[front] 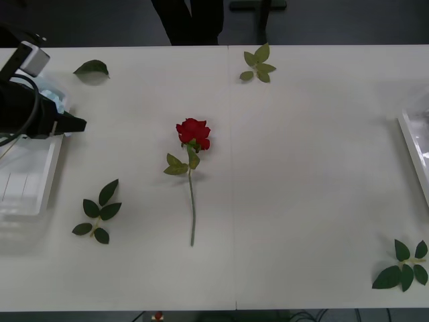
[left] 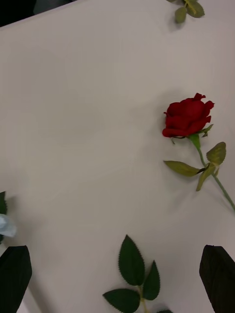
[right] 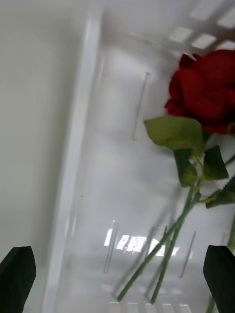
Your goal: Place the red flowers into the right box and the blue flowers into the left box. If a person shows an open palm, hand one flower to the person first, then continue sorting.
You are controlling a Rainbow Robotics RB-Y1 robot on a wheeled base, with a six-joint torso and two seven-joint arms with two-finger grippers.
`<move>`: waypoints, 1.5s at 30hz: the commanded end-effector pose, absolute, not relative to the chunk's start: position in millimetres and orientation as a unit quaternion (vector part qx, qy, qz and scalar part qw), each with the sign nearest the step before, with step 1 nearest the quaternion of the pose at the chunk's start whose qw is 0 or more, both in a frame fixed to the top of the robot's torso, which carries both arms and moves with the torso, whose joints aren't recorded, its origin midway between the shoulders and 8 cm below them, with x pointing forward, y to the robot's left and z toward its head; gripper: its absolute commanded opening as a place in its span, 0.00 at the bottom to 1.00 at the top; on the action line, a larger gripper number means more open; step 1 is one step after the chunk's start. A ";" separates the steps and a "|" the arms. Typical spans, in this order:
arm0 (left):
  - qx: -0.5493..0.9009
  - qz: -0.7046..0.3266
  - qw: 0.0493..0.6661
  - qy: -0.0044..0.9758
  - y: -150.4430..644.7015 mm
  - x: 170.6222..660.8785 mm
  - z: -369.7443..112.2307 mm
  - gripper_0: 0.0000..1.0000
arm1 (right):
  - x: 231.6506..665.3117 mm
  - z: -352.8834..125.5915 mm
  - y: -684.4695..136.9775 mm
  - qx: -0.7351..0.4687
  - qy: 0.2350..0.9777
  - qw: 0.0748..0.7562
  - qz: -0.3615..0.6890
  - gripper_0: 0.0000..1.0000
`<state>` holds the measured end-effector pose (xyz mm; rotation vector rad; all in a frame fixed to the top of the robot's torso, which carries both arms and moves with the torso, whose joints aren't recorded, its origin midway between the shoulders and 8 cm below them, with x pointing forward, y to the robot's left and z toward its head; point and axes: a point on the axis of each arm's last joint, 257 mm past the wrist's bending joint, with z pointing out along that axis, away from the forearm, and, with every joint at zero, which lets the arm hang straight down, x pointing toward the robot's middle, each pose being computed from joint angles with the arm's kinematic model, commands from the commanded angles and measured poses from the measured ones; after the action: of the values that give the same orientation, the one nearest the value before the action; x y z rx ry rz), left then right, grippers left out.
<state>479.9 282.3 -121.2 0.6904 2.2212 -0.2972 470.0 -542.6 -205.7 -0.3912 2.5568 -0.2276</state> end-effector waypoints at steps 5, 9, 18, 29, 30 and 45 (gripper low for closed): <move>0.227 -0.163 0.402 0.872 175.1 463.7 -159.0 1.00 | 478.7 -157.5 -471.1 -0.285 0.903 0.317 -0.043 1.00; 0.213 -0.160 0.400 0.877 124.8 453.7 -185.2 1.00 | 473.2 -144.6 -447.9 -0.350 0.873 0.335 -0.056 1.00; 0.171 -0.127 0.408 0.888 55.6 456.6 -230.1 1.00 | 452.8 -130.5 -394.9 -0.466 0.799 0.377 -0.042 1.00; 0.168 -0.097 0.437 0.879 30.6 500.1 -253.6 1.00 | 430.9 -125.9 -328.5 -0.501 0.754 0.419 0.076 1.00; 0.169 -0.097 0.442 0.876 26.9 507.2 -251.6 1.00 | 429.4 -126.7 -321.9 -0.502 0.750 0.422 0.086 1.00; 0.153 -0.043 0.441 0.884 63.7 549.2 -278.2 1.00 | 418.4 -138.7 -272.9 -0.530 0.721 0.421 0.147 1.00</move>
<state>542.8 56.4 -284.6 0.3654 2.2159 -0.1327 419.8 -275.0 -149.7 -1.2861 1.8563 0.3992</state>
